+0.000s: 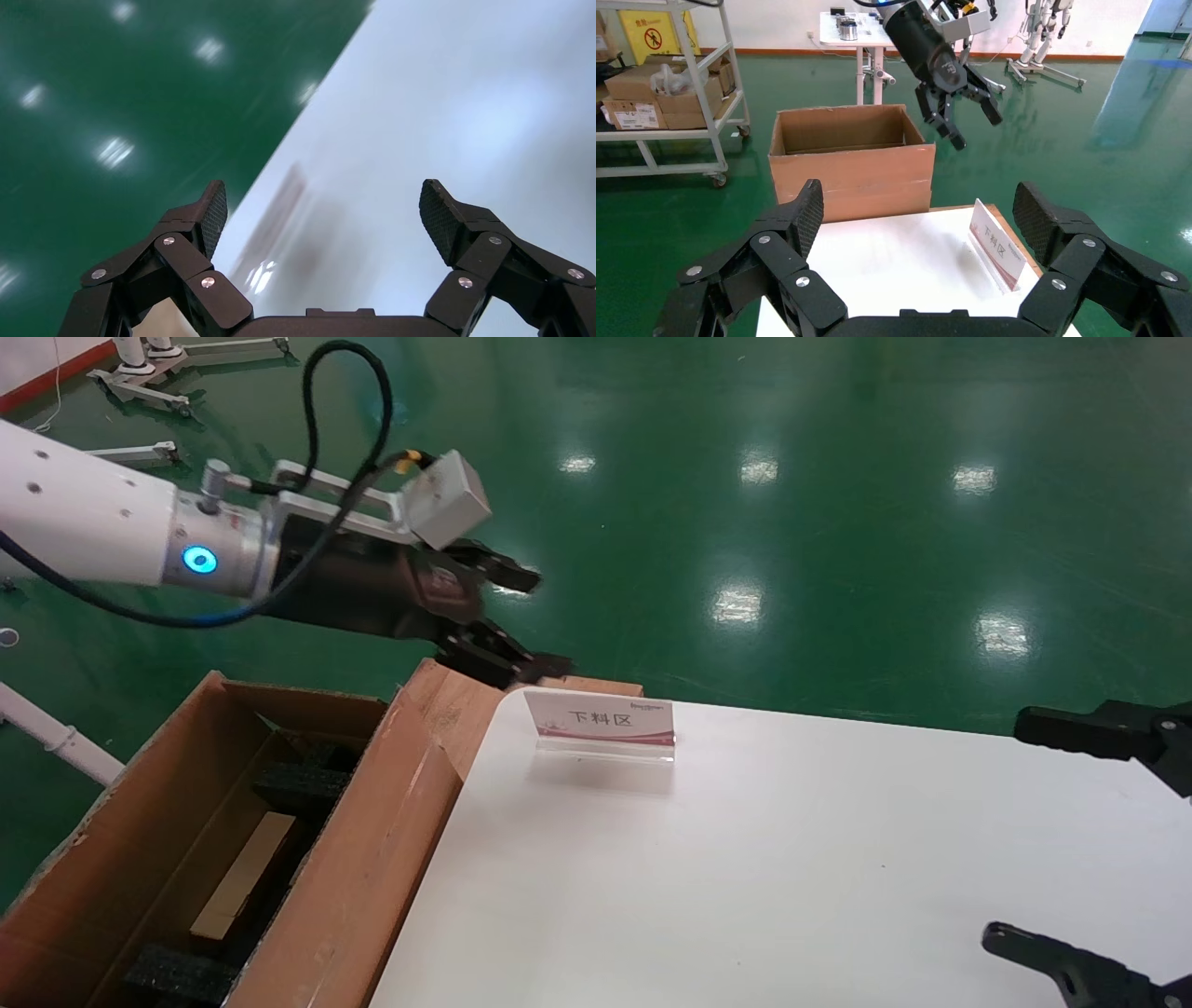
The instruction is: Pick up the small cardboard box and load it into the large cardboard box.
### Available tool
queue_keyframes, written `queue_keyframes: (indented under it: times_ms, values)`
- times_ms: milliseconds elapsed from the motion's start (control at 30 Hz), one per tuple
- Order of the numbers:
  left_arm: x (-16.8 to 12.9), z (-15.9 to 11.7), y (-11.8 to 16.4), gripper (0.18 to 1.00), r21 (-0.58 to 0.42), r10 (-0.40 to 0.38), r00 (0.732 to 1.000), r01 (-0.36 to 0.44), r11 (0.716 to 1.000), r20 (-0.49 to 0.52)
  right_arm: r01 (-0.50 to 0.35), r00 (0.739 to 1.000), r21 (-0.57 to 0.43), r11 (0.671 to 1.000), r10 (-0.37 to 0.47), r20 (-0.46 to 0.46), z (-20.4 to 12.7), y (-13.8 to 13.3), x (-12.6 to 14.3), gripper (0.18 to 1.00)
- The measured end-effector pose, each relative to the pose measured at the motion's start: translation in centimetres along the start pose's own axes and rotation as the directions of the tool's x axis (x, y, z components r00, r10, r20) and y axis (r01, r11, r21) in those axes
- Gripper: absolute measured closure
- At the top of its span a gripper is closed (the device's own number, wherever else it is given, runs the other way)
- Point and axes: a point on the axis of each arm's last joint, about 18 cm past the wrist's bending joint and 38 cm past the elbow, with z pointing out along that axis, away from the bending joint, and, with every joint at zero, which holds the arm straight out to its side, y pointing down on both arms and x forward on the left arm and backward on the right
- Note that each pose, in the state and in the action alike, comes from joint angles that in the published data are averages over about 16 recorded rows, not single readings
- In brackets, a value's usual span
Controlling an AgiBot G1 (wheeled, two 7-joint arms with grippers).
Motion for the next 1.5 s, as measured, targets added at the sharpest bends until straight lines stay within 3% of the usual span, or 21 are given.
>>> queue_keyframes:
  times_ms: [267, 567, 1000, 1300, 1500]
  values:
    - [3.3, 1.9, -0.8, 0.184, 0.122, 0.022, 0.991, -0.006, 0.993, -0.13, 0.0, 1.0, 0.0, 1.0, 0.0, 0.0, 0.0, 0.0, 0.0, 0.178]
    - [6.6, 2.6, -1.3, 0.184, 0.261, 0.062, 0.969, 0.003, 0.965, -0.239, 0.0, 1.0, 0.0, 1.0, 0.0, 0.0, 0.0, 0.0, 0.0, 0.178]
    - [10.5, 1.4, -1.1, 0.184, 0.448, 0.137, 0.937, 0.022, 0.894, -0.32, 0.0, 1.0, 0.0, 1.0, 0.0, 0.001, 0.0, 0.0, 0.0, 0.178]
    - [12.6, -0.3, -0.2, 0.184, 0.55, 0.188, 0.927, 0.024, 0.835, -0.325, 0.001, 1.0, 0.0, 1.0, -0.001, 0.001, 0.0, 0.0, 0.0, 0.178]
    - [13.3, -1.1, 0.2, 0.184, 0.584, 0.206, 0.925, 0.021, 0.812, -0.319, 0.001, 1.0, 0.0, 1.0, -0.001, 0.002, 0.0, 0.0, -0.1, 0.178]
